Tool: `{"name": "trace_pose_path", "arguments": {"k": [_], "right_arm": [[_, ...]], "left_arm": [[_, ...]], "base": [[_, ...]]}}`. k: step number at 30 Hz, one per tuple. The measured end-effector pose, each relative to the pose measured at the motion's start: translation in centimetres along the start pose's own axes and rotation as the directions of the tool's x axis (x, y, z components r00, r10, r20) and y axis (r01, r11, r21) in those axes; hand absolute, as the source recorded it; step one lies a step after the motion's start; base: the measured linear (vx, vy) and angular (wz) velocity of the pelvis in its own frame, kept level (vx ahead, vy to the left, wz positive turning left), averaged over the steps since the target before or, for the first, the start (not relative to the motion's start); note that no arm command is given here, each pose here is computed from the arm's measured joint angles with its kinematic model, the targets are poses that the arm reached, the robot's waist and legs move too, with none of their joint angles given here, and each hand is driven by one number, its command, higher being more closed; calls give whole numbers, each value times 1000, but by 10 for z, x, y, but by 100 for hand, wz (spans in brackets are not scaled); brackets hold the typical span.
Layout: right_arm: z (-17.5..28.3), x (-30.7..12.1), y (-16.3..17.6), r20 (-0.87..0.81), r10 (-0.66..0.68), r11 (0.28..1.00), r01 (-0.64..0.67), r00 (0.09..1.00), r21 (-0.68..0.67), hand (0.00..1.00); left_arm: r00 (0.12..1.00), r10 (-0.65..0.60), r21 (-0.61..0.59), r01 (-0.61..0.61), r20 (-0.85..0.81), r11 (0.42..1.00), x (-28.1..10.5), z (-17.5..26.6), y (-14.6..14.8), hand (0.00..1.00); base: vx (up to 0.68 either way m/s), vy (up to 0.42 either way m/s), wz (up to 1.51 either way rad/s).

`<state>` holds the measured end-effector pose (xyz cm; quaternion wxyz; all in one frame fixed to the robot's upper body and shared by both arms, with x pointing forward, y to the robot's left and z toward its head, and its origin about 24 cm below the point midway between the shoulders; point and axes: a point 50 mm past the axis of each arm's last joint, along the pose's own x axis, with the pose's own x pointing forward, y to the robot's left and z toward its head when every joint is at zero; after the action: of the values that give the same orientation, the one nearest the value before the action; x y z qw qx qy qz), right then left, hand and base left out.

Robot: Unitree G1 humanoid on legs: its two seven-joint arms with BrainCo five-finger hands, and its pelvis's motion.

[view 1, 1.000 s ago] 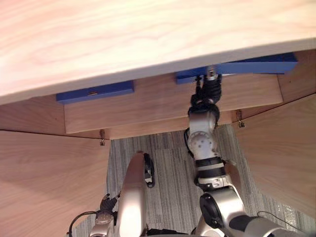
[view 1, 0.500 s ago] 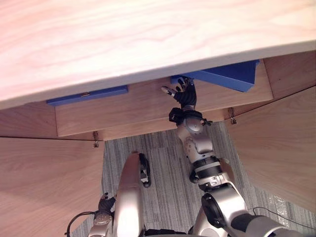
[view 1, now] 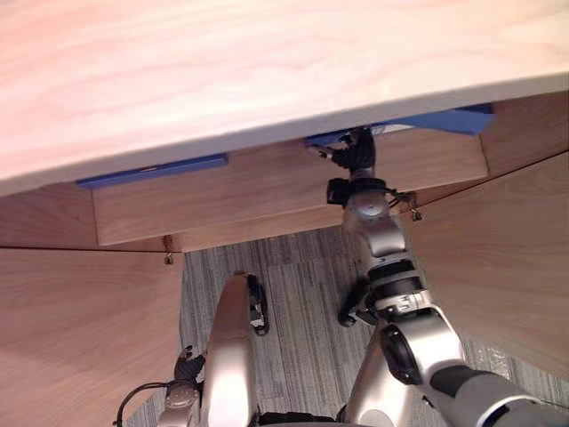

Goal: Walk over to the cabinet, pick up the folder, carry it to the office cabinet, place the folder inside the office cabinet, then close the office cabinet door

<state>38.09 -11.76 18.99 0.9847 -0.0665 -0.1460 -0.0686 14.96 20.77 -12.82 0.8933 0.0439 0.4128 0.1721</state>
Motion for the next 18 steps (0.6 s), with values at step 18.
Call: {"name": "trace_pose_path", "arguments": {"k": [18], "right_arm": [[-42, -50, -32, -95, 282, 758, -283, 955, -587, 0]], "left_arm": [[999, -47, 14, 47, 20, 999, -7, -2, 11, 0]], "base": [[0, 0, 0]]}}
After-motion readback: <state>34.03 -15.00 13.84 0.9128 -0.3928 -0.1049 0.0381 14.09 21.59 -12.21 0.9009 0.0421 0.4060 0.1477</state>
